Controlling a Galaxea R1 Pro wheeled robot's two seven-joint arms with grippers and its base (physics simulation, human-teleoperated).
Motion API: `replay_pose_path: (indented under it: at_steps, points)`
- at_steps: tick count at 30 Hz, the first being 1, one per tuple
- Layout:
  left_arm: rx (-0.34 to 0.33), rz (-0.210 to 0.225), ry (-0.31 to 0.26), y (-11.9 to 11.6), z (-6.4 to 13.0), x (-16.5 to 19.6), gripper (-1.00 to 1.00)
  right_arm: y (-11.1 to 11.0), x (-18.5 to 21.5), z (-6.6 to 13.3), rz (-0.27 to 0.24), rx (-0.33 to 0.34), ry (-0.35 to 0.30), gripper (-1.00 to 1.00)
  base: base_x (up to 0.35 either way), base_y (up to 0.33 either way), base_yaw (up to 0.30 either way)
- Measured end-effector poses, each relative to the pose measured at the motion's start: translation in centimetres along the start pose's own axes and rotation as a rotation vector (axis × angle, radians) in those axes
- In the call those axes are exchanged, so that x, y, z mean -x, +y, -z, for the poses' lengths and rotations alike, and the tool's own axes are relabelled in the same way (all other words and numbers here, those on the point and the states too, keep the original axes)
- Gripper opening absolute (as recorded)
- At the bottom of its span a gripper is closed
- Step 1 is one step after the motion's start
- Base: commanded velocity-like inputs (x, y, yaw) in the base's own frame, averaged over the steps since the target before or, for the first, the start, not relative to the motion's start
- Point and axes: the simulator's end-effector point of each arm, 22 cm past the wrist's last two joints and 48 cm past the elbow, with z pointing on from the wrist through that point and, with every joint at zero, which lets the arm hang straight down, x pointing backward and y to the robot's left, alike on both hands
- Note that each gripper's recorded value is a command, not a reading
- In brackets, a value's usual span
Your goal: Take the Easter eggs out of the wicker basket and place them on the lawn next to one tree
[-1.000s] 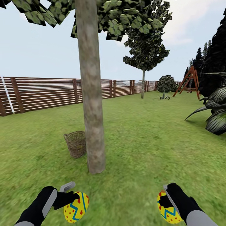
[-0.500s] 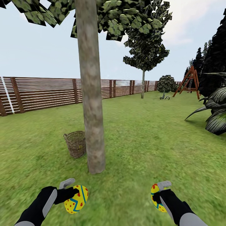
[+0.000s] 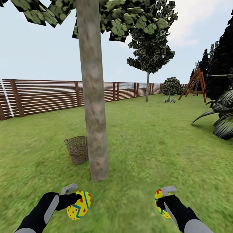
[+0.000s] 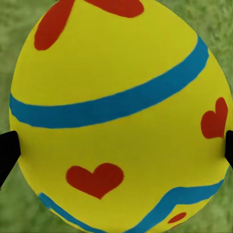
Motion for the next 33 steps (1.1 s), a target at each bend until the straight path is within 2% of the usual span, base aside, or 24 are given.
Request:
replay_pose_path:
  at_steps: [6,13,24,28,33]
  points:
    - [0.0,-0.001,0.0,0.0,0.0,0.0,-1.0,0.1,0.0,0.0,0.003,0.001,0.0,-1.0,0.349,0.0,0.199]
    - [0.003,0.002,0.01,0.2,-0.2,-0.5,-1.0,1.6,0.0,0.1,0.003,0.022,0.002,-1.0,0.349,0.0,0.144]
    - [0.015,-0.001,-0.002,1.0,0.2,0.2,-1.0,1.6,0.0,0.1,0.004,0.02,0.002,-1.0,0.347,0.0,0.033]
    - [0.015,0.001,-0.001,1.0,0.1,0.1,-1.0,1.7,0.0,0.1,0.005,0.021,0.003,-1.0,0.266,0.0,0.039]
    - [0.013,0.001,0.0,0.9,0.1,0.1,-1.0,2.1,0.0,0.1,0.007,0.025,0.003,-1.0,0.09,0.0,0.26]
